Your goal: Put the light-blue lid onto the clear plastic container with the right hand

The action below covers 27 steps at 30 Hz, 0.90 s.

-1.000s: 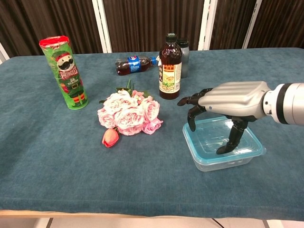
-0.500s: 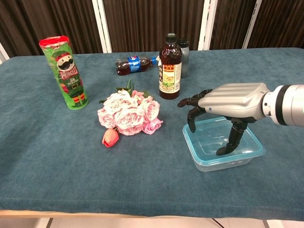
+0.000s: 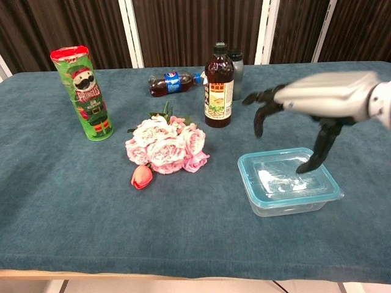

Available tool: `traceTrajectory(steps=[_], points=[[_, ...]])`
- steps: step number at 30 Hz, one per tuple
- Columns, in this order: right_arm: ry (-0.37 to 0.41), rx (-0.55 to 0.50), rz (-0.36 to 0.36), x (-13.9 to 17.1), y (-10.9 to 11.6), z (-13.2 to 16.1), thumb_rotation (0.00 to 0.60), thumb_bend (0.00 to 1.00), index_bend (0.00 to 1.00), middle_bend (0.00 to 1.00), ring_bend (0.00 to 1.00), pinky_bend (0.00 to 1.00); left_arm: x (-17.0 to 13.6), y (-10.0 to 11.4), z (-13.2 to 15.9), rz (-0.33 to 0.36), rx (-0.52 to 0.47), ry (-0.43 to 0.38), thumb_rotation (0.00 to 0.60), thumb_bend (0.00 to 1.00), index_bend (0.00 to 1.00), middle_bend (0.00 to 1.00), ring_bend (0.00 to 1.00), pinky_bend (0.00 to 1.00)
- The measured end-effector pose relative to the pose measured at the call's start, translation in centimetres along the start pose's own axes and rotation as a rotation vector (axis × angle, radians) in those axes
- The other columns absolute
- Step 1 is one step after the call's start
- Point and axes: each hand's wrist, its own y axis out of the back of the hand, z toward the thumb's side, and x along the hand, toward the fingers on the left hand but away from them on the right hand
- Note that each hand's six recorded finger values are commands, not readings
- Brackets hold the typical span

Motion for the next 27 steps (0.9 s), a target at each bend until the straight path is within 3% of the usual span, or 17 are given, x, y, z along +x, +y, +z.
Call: traceTrajectory(steps=[4,7,14,16,22,27], points=[[-0.036,-0.017,-0.097,2.5,1.6,-1.6,0.600,0.24,0.28,0.07,0.00,0.00,0.0,0.1,0.0,0.005,0.000,0.001,0.600,0.44,0.00,0.04,0.04,0.10],[-0.100,-0.026,-0.149,5.3,1.6,-3.2,0.600,0.24,0.20,0.05,0.00,0.00,0.0,0.1,0.0,0.010,0.003,0.001,0.600,0.44,0.00,0.04,0.04,0.10],[-0.365,-0.069,-0.211,14.2,-2.2,-7.5,0.600,0.24,0.16,0.02,0.00,0.00,-0.1,0.2,0.2,0.022,0.008,-0.003,0.600,0.44,0.00,0.04,0.04,0.10],[-0.410,-0.085,-0.224,15.8,-3.4,-8.5,0.600,0.24,0.16,0.02,0.00,0.00,-0.2,0.3,0.2,0.027,0.008,-0.005,0.600,0.44,0.00,0.04,0.04,0.10],[-0.483,-0.119,-0.265,19.7,-6.8,-10.8,0.600,0.24,0.16,0.01,0.00,0.00,-0.4,0.3,0.4,0.037,0.013,-0.008,0.600,0.44,0.00,0.04,0.04,0.10],[-0.476,-0.136,-0.286,20.2,-7.2,-10.5,0.600,0.24,0.16,0.01,0.00,0.00,-0.5,0.4,0.6,0.040,0.014,-0.014,0.600,0.44,0.00,0.04,0.04,0.10]])
